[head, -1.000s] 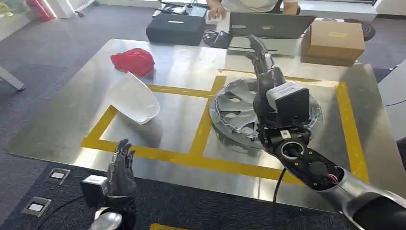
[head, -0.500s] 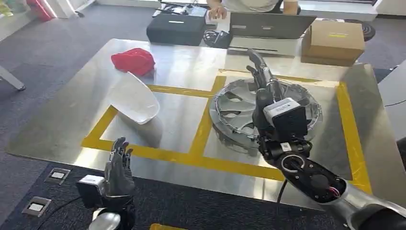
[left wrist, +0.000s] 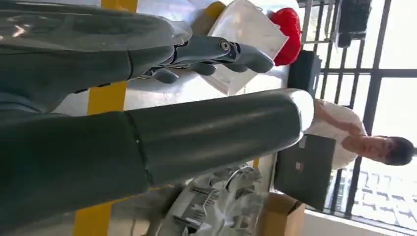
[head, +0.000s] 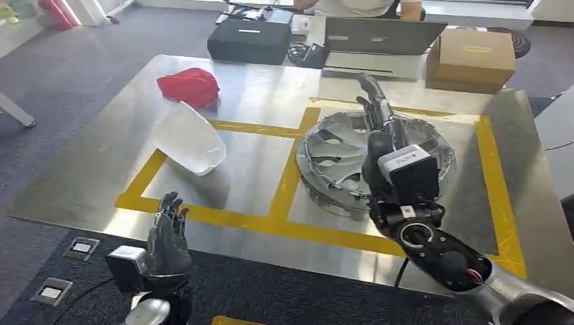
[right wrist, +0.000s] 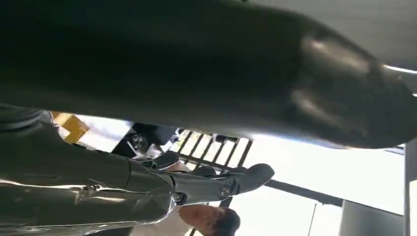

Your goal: Take the parts from the cabinet and place them on the table.

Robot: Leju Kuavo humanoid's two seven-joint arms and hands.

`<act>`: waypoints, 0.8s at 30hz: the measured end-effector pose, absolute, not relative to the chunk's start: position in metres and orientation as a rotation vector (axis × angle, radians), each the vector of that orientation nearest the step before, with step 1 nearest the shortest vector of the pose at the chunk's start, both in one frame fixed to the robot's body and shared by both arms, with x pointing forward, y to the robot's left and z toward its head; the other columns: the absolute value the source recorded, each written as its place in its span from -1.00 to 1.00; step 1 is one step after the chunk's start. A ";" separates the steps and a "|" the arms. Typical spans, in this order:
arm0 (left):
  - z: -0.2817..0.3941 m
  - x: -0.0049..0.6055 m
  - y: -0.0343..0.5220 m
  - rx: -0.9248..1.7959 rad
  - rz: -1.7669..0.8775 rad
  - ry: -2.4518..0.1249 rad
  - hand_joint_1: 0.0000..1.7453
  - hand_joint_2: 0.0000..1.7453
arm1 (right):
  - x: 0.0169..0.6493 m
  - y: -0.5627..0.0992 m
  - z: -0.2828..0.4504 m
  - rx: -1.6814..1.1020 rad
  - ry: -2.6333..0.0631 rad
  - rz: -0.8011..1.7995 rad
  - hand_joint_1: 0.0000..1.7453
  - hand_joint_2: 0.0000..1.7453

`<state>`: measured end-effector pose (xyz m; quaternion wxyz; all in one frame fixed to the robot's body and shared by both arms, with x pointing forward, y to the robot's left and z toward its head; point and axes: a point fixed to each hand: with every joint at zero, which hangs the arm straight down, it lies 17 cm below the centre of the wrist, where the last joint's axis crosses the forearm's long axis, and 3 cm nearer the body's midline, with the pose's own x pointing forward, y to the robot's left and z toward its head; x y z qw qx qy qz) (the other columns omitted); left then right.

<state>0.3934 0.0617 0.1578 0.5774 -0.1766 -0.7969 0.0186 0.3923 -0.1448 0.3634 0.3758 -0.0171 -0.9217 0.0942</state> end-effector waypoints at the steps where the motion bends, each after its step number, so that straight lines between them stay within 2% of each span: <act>1: 0.159 0.394 0.061 -0.415 0.042 -1.867 -1.00 -1.00 | 0.391 -0.145 0.362 -0.042 -2.355 0.239 -1.00 -1.00; 24: 0.167 0.396 0.055 -0.434 0.050 -1.877 -1.00 -1.00 | 0.386 -0.155 0.356 -0.010 -2.355 0.208 -1.00 -1.00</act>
